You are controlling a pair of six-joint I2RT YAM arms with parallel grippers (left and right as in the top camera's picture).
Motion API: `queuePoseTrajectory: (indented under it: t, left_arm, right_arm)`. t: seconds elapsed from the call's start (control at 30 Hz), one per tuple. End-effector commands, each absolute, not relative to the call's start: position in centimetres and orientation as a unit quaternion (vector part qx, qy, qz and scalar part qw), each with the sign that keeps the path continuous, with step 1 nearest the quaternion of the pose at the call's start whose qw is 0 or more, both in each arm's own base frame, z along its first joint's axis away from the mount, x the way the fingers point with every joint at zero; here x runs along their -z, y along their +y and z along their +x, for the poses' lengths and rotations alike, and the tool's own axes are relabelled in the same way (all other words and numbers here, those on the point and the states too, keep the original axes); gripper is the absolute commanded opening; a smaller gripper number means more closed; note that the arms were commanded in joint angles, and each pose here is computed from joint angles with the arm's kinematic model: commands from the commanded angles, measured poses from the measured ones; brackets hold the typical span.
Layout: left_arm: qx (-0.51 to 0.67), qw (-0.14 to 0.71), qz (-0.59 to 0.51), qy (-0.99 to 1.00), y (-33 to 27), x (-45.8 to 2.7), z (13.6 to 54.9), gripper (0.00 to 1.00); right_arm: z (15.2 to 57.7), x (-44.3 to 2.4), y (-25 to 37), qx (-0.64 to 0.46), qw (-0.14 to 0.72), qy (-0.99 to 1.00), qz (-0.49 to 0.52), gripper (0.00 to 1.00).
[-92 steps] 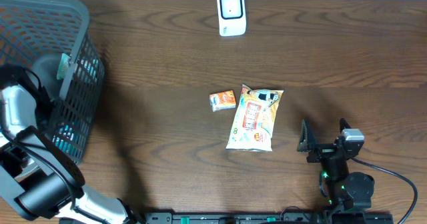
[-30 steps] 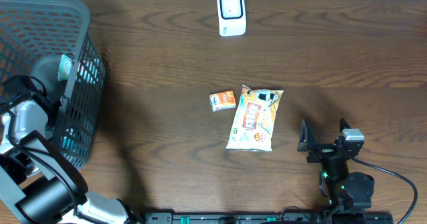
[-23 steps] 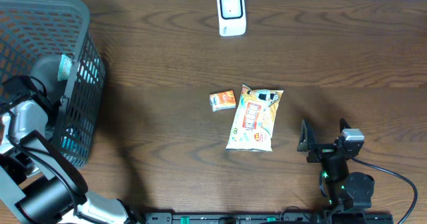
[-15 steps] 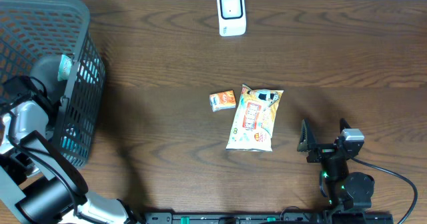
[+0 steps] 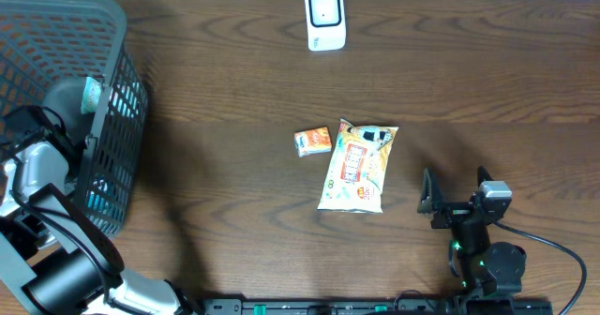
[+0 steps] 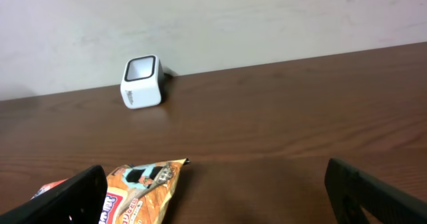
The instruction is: Scan the item barcode
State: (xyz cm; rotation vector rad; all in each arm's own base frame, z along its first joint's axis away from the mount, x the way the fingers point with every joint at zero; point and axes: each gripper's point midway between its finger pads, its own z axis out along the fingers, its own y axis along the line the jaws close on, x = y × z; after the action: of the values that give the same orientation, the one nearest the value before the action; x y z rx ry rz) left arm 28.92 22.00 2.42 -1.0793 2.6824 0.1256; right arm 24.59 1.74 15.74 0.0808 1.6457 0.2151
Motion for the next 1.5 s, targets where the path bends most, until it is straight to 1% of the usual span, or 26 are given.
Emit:
queuePoseTrajectory:
  t: [0.0, 0.23, 0.5, 0.63, 0.9, 1.03, 1.1, 1.13, 1.17, 1.23, 1.3, 1.47]
  left_arm:
    - [-0.039, 0.076, -0.376, 0.923, 21.0, -0.7, 27.2, 0.68]
    - [-0.055, 0.138, -0.375, 0.915, 22.2, -5.2, 28.7, 0.67]
    - [-0.082, 0.237, -0.369, 0.895, 22.8, -12.1, 29.5, 0.67]
    - [-0.101, 0.302, -0.363, 0.876, 23.0, -16.4, 29.6, 0.67]
    - [-0.14, 0.462, -0.34, 0.807, 22.7, -27.2, 29.2, 0.67]
    - [-0.151, 0.507, -0.331, 0.782, 21.9, -30.5, 28.2, 0.68]
    - [-0.155, 0.51, -0.331, 0.778, 21.8, -30.9, 27.9, 0.77]
    - [-0.156, 0.508, -0.333, 0.779, 21.9, -30.8, 27.8, 0.84]
    - [-0.156, 0.505, -0.333, 0.781, 21.9, -30.6, 27.8, 0.9]
    - [-0.154, 0.489, -0.332, 0.791, 22.0, -29.6, 28.0, 1.0]
    - [-0.159, 0.462, -0.319, 0.812, 22.3, -27.9, 28.4, 0.99]
    - [-0.159, 0.372, -0.267, 0.875, 23.3, -21.6, 30.1, 0.99]
  right_arm:
    - [24.6, -15.8, 1.7, -0.091, 0.676, 0.731, 0.033, 0.99]
    - [24.6, -15.8, 1.7, -0.091, 0.676, 0.731, 0.033, 0.99]
    - [24.6, -15.8, 1.7, -0.091, 0.676, 0.731, 0.033, 0.99]
    - [24.6, -15.8, 1.7, -0.091, 0.676, 0.731, 0.033, 0.99]
    - [24.6, -15.8, 1.7, -0.091, 0.676, 0.731, 0.033, 0.99]
    - [24.6, -15.8, 1.7, -0.091, 0.676, 0.731, 0.033, 0.99]
    - [24.6, -15.8, 1.7, -0.091, 0.676, 0.731, 0.033, 0.99]
    - [24.6, -15.8, 1.7, -0.091, 0.676, 0.731, 0.033, 0.99]
    - [24.6, -15.8, 1.7, -0.091, 0.676, 0.731, 0.033, 0.99]
    - [24.6, -15.8, 1.7, -0.091, 0.676, 0.731, 0.033, 0.99]
    - [24.6, -15.8, 1.7, -0.091, 0.676, 0.731, 0.033, 0.99]
    - [24.6, -15.8, 1.7, -0.091, 0.676, 0.731, 0.033, 0.99]
